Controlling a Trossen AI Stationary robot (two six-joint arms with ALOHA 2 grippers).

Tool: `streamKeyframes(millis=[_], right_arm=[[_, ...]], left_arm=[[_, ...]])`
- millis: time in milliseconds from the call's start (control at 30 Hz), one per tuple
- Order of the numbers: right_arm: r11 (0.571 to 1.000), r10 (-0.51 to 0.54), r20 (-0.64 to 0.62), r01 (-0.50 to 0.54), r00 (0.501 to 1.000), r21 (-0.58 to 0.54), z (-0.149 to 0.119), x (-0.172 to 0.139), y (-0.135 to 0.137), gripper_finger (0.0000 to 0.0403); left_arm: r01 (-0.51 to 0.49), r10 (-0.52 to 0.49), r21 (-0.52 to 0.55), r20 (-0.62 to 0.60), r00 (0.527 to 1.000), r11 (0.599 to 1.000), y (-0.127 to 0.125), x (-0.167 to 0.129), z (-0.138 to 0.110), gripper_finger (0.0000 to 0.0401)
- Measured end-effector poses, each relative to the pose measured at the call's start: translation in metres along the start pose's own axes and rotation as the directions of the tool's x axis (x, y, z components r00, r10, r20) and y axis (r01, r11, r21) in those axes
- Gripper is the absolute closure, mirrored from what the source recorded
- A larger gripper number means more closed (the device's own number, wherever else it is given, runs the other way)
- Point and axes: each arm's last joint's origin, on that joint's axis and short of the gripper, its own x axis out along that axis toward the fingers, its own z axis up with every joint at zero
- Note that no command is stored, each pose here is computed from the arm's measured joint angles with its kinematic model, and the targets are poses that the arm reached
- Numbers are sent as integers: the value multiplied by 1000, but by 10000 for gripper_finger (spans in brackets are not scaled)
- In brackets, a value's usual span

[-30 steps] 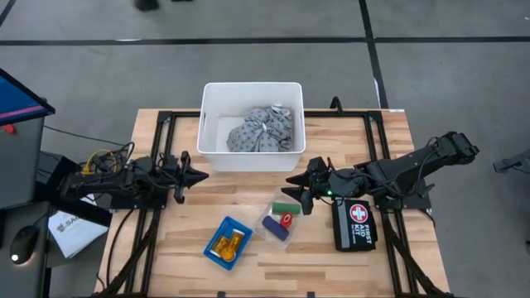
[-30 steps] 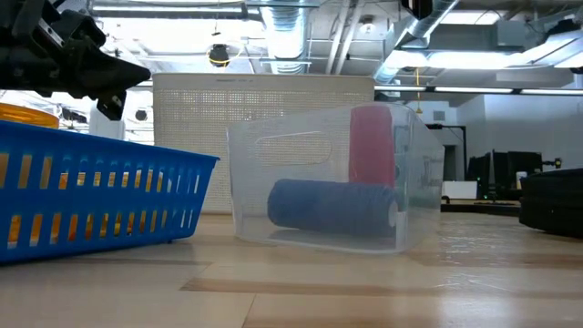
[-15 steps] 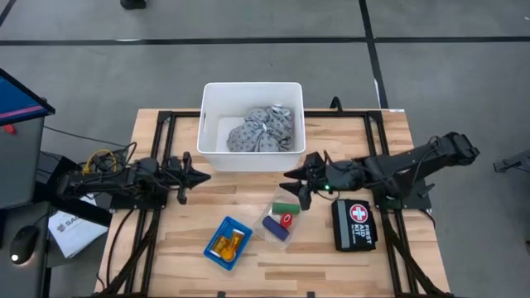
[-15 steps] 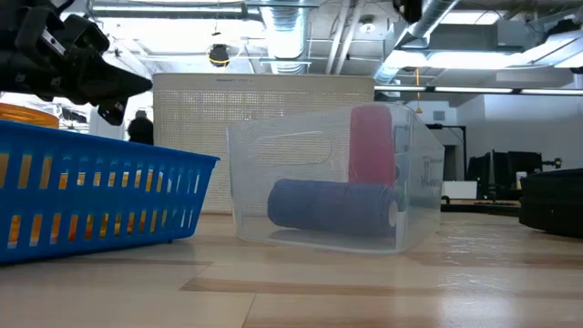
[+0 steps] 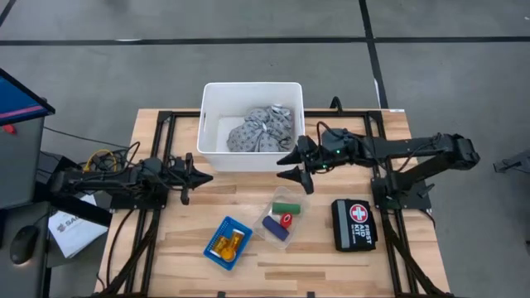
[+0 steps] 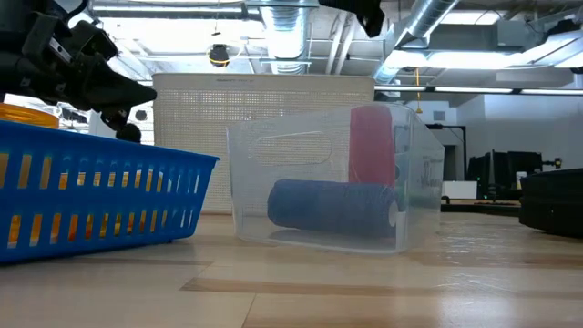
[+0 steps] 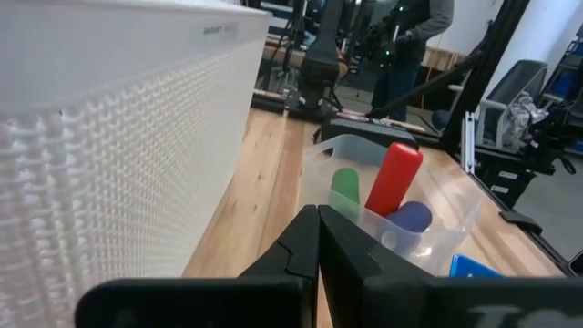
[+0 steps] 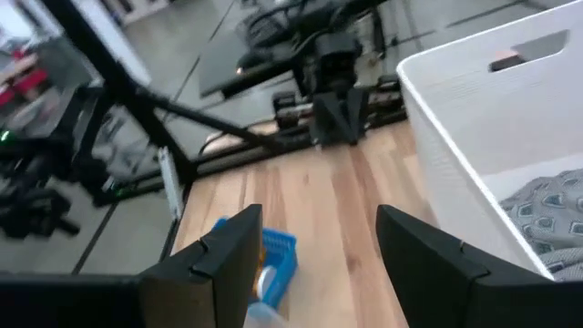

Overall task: Pick & Place Medicine items
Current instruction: Return to Home Position

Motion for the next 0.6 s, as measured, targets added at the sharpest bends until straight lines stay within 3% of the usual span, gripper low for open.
streamKeyframes(millis=[267,367,600], right_arm=[[988,133,-73,-138,988,-64,-12,-8,-1,190],[988,133,-9,-134,991,-73,-33,-34,-10,190],[996,71,122,-77,990,44,-125,-84,-44,190]], left_arm=[[-5,5,0,-26,1000,1000,0,2,-2,401],[-5,5,0,-24,1000,1000,0,2,-2,401],[-5,5,0,-23,1000,1000,0,2,-2,401]])
